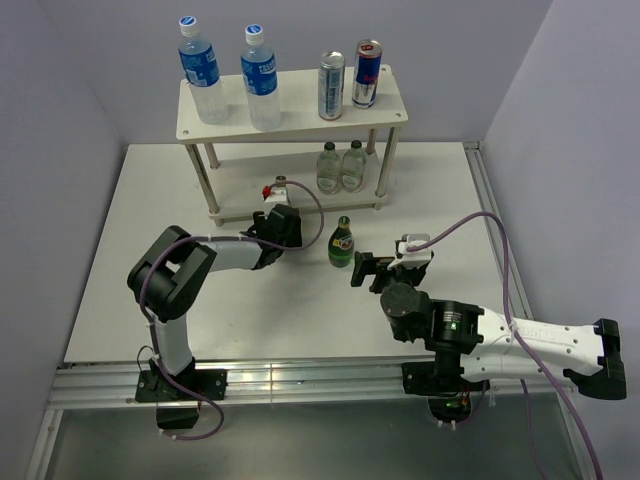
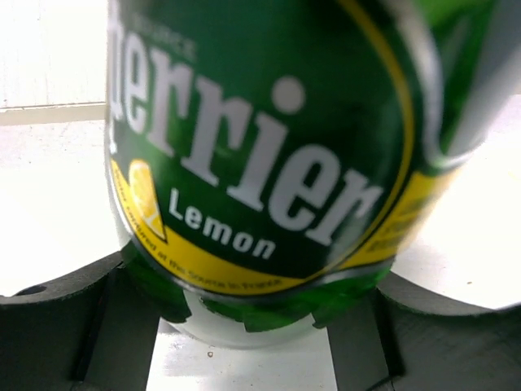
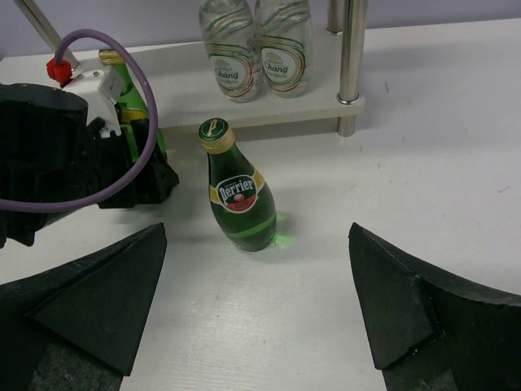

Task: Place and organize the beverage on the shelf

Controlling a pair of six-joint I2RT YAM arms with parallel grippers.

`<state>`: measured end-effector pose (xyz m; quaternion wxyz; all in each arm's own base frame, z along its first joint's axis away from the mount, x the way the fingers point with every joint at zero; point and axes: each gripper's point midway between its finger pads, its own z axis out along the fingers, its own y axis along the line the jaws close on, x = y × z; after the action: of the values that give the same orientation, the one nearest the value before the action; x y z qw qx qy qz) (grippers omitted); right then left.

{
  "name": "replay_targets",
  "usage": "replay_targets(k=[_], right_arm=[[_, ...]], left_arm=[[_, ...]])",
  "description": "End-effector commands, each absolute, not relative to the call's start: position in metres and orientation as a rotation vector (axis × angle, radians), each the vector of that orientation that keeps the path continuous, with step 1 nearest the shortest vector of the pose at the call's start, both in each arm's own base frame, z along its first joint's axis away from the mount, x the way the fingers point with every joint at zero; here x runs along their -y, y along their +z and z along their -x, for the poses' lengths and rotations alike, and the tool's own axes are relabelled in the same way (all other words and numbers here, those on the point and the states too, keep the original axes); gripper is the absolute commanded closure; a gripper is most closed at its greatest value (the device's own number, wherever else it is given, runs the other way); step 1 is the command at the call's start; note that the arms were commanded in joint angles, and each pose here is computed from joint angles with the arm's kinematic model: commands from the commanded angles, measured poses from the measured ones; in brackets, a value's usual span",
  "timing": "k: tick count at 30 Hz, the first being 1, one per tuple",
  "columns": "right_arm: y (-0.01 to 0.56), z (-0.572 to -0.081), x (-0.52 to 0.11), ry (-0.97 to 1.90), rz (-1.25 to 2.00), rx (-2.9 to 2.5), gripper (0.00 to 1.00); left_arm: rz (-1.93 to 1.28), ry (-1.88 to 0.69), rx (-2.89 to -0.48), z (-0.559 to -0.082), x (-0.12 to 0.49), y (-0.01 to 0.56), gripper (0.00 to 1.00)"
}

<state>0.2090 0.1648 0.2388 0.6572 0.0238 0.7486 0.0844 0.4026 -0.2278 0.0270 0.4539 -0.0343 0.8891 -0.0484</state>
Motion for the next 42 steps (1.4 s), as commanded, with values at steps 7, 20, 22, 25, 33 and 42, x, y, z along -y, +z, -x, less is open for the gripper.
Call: replay_targets(k=[7, 20, 22, 25, 33, 42], right_arm=[[0.241, -0.211, -0.166, 0.203, -0.08, -1.685, 0.0], [0.239, -0.213, -0.17, 0.202, -0.077, -1.686, 0.0], [0.238, -0.213, -0.171, 0.198, -0.074, -1.687, 0.0], [0.238, -0.213, -0.169, 0.192, -0.077, -1.687, 0.0], [0.238, -0.213, -0.165, 0.195, -0.087, -1.685, 0.0], [0.238, -0.213, -0.163, 0.202, -0.1, -1.683, 0.0]], left_arm=[[0.191, -0.121, -2.028, -0.412, 0.207, 0.072, 1.0], [0.266, -0.039, -1.817, -0.414, 0.172, 0.136, 1.0], [0.268, -0.05, -1.798, -0.422, 0.174, 0.146, 1.0], [0.269, -0.045, -1.809, -0.432, 0.177, 0.147, 1.0], [0.215, -0.097, -1.997, -0.43, 0.198, 0.095, 1.0], [0.225, -0.109, -2.16, -0.402, 0.198, 0.049, 1.0]])
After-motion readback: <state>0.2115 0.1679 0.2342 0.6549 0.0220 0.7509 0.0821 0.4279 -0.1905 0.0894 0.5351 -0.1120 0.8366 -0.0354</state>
